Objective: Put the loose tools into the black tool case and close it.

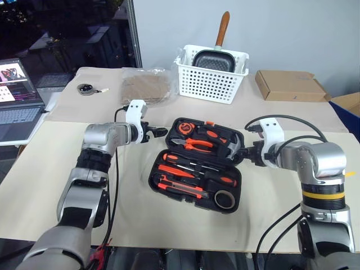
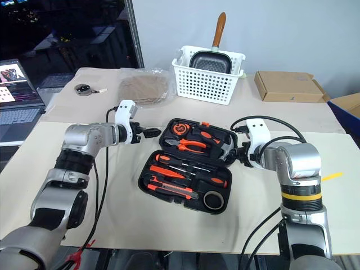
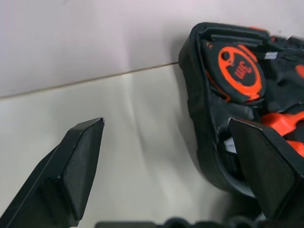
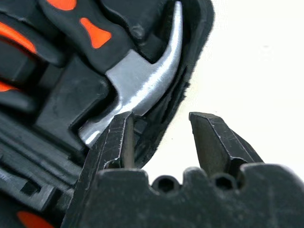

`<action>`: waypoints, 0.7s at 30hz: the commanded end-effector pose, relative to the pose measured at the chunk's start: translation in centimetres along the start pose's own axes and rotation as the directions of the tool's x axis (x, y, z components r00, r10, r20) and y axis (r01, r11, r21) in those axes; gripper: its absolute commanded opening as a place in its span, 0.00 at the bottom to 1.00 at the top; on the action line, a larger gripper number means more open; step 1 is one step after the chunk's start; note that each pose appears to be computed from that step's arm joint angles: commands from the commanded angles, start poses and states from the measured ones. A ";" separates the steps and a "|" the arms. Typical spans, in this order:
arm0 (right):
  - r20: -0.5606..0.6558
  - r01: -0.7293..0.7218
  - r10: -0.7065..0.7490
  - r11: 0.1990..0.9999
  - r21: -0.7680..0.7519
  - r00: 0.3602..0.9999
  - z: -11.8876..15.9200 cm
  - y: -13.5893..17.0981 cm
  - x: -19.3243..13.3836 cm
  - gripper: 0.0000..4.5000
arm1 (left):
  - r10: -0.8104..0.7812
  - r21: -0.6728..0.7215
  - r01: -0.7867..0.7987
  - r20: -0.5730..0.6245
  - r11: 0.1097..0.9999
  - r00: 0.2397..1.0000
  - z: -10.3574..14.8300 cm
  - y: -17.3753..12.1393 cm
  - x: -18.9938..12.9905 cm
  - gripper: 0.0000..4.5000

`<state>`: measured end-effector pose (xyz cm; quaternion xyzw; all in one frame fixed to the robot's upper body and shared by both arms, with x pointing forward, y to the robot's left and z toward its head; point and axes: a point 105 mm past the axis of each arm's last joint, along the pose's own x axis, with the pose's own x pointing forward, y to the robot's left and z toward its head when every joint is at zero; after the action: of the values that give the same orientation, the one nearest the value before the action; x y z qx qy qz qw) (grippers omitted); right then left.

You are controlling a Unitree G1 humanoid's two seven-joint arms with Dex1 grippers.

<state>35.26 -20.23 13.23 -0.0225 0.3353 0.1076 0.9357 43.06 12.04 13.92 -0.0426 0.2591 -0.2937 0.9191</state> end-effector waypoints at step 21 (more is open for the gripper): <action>0.167 -0.025 0.029 0.999 -0.022 0.986 3.1 1.1 0.7 0.00 | -0.066 0.016 0.065 0.057 0.998 0.996 2.5 -0.8 1.3 0.01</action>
<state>36.80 -19.84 13.10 0.0077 0.3133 0.1093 0.9433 44.23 10.04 13.23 -0.0606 0.2700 -0.3178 0.9069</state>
